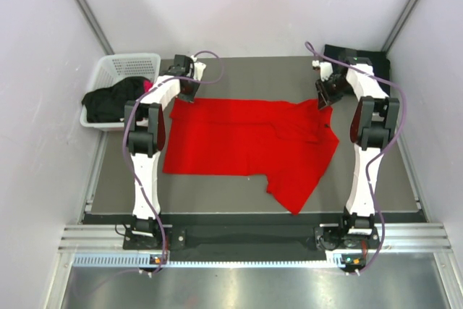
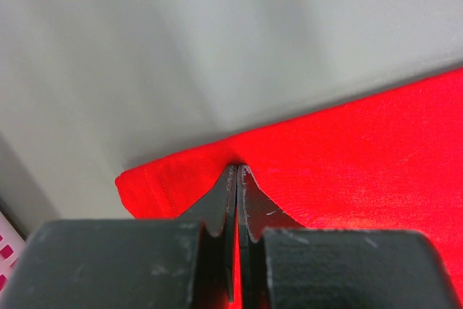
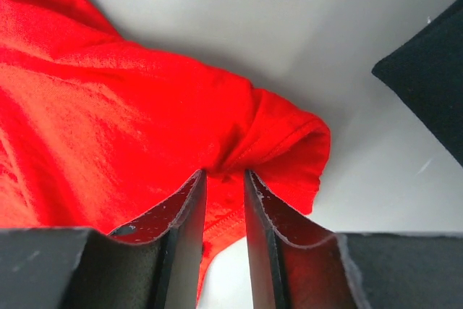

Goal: Fold and stack the t-shirts
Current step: Fold the tshirt

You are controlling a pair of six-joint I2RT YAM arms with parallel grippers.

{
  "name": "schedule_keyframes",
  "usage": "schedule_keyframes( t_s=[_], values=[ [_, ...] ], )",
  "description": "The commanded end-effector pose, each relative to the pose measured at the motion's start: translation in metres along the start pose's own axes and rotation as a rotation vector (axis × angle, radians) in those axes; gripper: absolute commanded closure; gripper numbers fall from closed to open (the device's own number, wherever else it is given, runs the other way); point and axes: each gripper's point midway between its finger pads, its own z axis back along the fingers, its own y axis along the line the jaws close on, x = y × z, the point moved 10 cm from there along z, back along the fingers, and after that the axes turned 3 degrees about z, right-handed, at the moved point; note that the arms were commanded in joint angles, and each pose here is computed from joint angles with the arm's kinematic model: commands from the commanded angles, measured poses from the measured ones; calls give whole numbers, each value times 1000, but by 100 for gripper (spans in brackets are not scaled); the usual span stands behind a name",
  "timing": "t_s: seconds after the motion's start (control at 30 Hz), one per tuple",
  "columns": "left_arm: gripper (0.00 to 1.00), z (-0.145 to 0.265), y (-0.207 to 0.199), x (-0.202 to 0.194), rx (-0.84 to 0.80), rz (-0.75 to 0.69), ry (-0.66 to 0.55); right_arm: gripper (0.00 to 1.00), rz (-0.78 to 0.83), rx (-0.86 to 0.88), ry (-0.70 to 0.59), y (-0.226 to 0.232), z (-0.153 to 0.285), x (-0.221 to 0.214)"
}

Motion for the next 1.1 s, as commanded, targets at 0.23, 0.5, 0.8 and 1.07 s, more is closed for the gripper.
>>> schedule_keyframes(
  t_s=[0.23, 0.5, 0.8, 1.07],
  values=[
    [100, -3, -1, -16, 46, -20, 70, 99, 31, 36, -27, 4, -8, 12],
    [100, -2, 5, -17, 86, 1, 66, 100, 14, -65, -24, -3, 24, 3],
    [100, -5, 8, -13, 83, 16, 55, 100, -8, -101, -12, -8, 32, -5],
    [100, -4, 7, -9, 77, 16, 41, 70, 21, -122, -56, -6, 49, 9]
  ],
)
